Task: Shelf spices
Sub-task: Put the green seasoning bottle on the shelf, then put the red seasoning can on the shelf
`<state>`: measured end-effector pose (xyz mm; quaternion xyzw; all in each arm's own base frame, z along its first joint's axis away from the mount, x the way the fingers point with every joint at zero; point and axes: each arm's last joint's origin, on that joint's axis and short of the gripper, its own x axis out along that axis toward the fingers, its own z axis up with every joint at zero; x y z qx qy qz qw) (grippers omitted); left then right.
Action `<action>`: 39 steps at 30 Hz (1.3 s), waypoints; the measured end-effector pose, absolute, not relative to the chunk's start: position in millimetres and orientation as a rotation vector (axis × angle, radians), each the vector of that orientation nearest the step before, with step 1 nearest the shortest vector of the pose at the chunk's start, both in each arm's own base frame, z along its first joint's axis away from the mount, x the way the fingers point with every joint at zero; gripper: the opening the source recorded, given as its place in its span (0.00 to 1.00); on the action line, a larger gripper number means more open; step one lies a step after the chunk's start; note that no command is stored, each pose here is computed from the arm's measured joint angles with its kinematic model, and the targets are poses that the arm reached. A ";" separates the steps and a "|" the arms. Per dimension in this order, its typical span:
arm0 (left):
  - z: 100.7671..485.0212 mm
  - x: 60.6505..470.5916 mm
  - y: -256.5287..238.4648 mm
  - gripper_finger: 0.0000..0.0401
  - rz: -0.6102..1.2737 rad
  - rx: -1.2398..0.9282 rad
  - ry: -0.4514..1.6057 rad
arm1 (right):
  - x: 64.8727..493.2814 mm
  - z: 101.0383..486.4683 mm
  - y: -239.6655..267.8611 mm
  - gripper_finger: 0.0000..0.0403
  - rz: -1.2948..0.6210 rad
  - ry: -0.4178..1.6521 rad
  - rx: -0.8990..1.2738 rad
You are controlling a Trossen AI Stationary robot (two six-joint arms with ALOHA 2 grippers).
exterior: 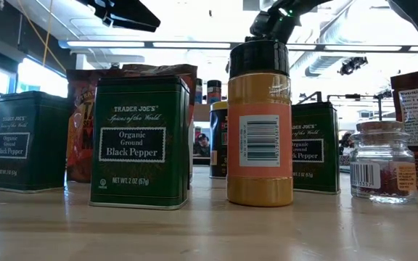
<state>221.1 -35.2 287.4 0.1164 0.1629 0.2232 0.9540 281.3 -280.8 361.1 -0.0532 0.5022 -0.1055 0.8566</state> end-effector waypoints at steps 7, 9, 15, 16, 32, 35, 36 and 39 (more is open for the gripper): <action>287.4 221.1 -35.2 0.52 0.455 0.224 0.328 | 281.8 363.9 -281.1 0.65 -0.220 1.036 -0.144; 287.4 221.1 -35.2 0.52 0.453 0.223 0.328 | 281.1 368.7 -280.5 0.65 -0.232 1.013 -0.161; 287.4 221.1 -35.3 0.52 0.450 0.223 0.328 | 272.1 388.5 -271.1 0.65 -0.263 0.962 -0.192; 287.3 221.2 -35.3 0.52 0.450 0.221 0.328 | 269.7 393.1 -268.3 0.65 -0.272 0.952 -0.193; 284.5 219.8 -34.8 0.52 0.462 0.234 0.358 | 269.8 457.1 -116.2 0.65 -0.045 0.825 -0.169; 283.6 219.5 -34.7 0.52 0.462 0.239 0.368 | 280.1 455.8 -84.0 0.65 0.008 0.840 -0.156; 283.2 219.3 -34.6 0.52 0.462 0.242 0.372 | 284.5 453.7 -73.4 0.65 0.016 0.845 -0.153; 282.1 218.9 -34.5 0.52 0.461 0.248 0.384 | 293.6 435.9 -43.2 0.65 -0.006 0.890 -0.163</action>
